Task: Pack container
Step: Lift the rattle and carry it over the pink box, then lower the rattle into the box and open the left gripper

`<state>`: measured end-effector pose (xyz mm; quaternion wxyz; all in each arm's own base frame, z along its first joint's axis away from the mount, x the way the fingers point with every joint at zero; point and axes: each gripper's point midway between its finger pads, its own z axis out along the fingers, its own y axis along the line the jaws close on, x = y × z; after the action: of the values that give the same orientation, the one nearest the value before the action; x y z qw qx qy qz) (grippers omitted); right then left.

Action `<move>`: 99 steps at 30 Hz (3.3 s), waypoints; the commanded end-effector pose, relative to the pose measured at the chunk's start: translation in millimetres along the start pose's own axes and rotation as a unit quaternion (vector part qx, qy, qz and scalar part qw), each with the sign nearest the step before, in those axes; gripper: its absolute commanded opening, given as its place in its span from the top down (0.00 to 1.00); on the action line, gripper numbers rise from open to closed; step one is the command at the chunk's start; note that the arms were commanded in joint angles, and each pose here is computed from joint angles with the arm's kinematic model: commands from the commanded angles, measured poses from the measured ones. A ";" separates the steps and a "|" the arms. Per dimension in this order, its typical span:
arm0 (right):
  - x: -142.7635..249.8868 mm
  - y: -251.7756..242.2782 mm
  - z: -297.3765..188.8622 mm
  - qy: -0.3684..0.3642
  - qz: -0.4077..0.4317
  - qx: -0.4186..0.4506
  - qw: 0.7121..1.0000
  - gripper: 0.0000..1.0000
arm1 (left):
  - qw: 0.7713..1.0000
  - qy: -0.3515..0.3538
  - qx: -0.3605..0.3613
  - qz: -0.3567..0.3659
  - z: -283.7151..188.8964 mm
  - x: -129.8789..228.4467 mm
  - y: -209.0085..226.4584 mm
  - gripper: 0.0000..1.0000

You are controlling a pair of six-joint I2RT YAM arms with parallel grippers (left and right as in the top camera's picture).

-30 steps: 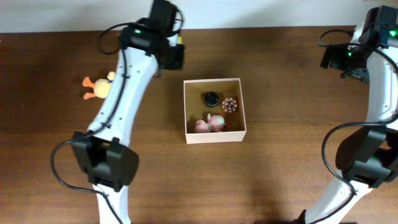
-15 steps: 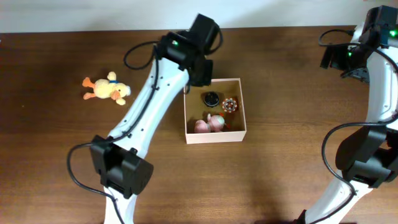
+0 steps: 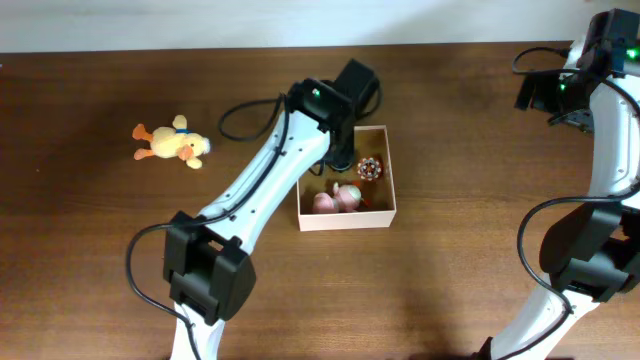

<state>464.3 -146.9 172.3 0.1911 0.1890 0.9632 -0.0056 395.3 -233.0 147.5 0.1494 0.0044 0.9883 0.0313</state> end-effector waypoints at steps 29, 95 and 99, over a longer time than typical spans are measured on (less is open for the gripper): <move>2.2 2.5 5.0 0.006 -0.001 -0.003 1.000 0.01 | 0.999 0.028 -0.031 -0.013 93.4 42.4 7.9 0.98; 2.2 2.5 5.0 0.006 -0.001 -0.003 1.000 0.01 | 0.981 -0.123 -0.100 -0.114 9.1 -139.7 280.9 0.07; 2.2 2.5 5.0 0.006 -0.001 -0.003 1.000 0.01 | 0.982 -0.094 -0.106 -0.124 47.3 -136.1 295.9 0.09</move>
<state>464.3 -146.9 172.3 0.1911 0.1892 0.9632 -0.0055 530.8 62.9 203.1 0.2808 -0.1451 0.9405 0.1247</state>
